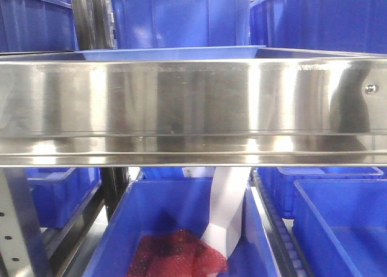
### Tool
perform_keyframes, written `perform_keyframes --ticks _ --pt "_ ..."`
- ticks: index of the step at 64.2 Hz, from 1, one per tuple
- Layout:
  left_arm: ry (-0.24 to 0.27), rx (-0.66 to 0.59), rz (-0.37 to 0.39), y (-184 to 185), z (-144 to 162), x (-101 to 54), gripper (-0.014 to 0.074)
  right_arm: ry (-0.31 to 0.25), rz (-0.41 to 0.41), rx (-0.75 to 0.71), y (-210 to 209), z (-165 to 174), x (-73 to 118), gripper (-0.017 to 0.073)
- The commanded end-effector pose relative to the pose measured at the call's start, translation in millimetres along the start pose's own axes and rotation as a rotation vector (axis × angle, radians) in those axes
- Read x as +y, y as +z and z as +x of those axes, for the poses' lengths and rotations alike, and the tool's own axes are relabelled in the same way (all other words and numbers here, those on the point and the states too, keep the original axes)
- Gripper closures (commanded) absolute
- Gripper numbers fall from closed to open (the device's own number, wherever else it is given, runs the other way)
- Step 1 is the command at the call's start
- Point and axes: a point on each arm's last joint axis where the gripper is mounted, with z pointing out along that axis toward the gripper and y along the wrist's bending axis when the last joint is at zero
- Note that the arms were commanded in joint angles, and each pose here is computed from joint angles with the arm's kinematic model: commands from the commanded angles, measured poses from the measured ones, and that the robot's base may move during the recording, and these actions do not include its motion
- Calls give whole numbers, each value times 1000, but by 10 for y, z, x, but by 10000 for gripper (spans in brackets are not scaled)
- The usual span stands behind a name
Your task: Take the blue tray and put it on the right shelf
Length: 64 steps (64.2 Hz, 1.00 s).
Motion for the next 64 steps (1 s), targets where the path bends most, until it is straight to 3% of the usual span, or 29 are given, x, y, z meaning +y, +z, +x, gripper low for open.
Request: perform_keyframes --ticks 1,12,22,33,64 --pt "4 -203 37 -219 85 -1 642 -38 -28 -198 -153 99 -11 504" --pt "4 -309 51 -414 534 63 642 -57 -48 -341 -320 595 -69 504" --pt "7 -393 60 -537 758 96 642 -63 -63 -477 -529 827 -102 504" --pt "-6 -437 80 -623 805 93 642 -60 -74 -575 -686 855 -111 504" --pt "-8 -437 81 -623 805 92 642 -60 -74 -576 -686 854 -111 504"
